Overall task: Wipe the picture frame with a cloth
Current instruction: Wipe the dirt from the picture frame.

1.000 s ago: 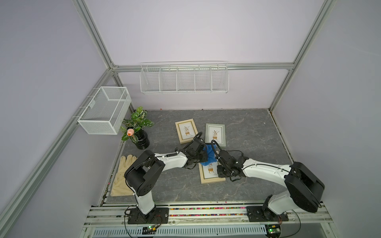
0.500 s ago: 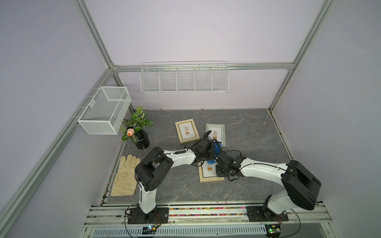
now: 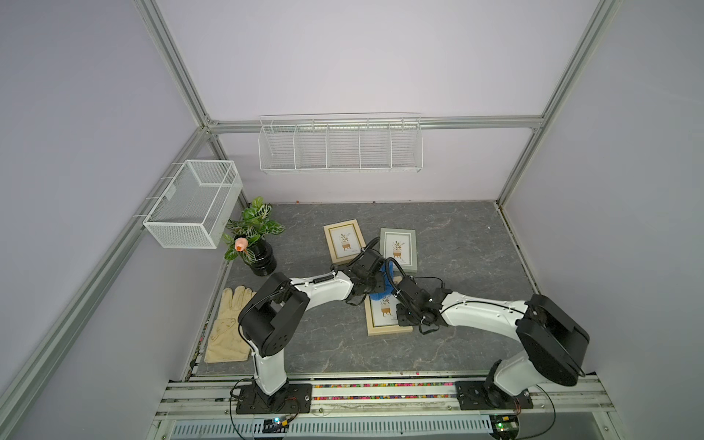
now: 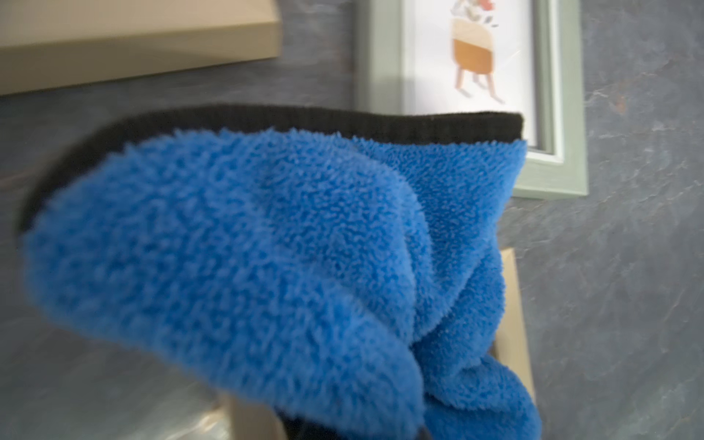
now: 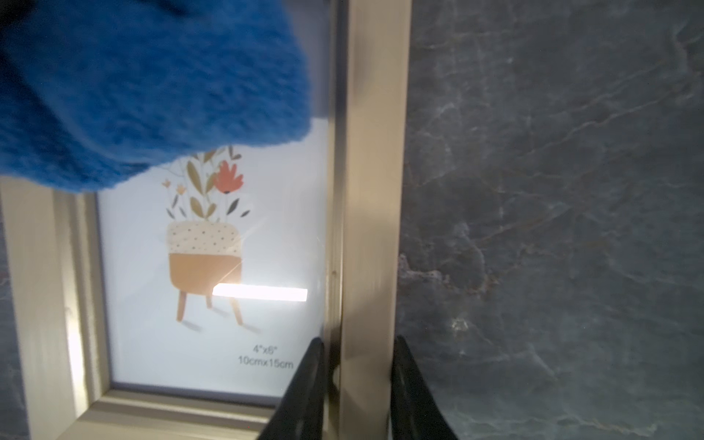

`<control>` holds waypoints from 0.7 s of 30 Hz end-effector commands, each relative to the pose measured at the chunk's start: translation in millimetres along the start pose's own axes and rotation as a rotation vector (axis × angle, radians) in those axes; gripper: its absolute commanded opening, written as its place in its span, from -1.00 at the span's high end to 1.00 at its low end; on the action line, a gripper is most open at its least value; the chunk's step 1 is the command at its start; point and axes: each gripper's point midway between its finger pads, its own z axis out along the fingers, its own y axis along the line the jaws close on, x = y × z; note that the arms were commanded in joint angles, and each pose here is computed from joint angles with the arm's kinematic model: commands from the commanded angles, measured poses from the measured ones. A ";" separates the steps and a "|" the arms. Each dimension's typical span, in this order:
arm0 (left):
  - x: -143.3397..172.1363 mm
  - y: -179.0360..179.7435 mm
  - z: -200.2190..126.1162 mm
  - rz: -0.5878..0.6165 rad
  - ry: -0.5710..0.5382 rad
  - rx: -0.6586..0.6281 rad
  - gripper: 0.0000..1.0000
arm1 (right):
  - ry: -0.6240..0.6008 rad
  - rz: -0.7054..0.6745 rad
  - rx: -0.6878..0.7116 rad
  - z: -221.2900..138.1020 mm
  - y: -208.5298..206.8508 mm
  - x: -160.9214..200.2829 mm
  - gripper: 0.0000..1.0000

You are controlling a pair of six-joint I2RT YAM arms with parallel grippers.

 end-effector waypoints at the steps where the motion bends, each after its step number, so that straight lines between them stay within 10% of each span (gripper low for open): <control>1: 20.5 12.7 17.6 -0.019 0.075 -0.062 1.00 | 0.079 -0.002 0.099 8.5 -24.3 25.2 0.74; 10: 16.4 79.8 -17.0 -0.012 0.056 -0.219 1.00 | 0.071 -0.003 0.106 7.7 -31.2 25.0 0.74; 21: 19.2 0.1 12.1 0.010 0.093 -0.086 1.00 | 0.069 0.011 0.103 6.7 -32.4 25.2 0.72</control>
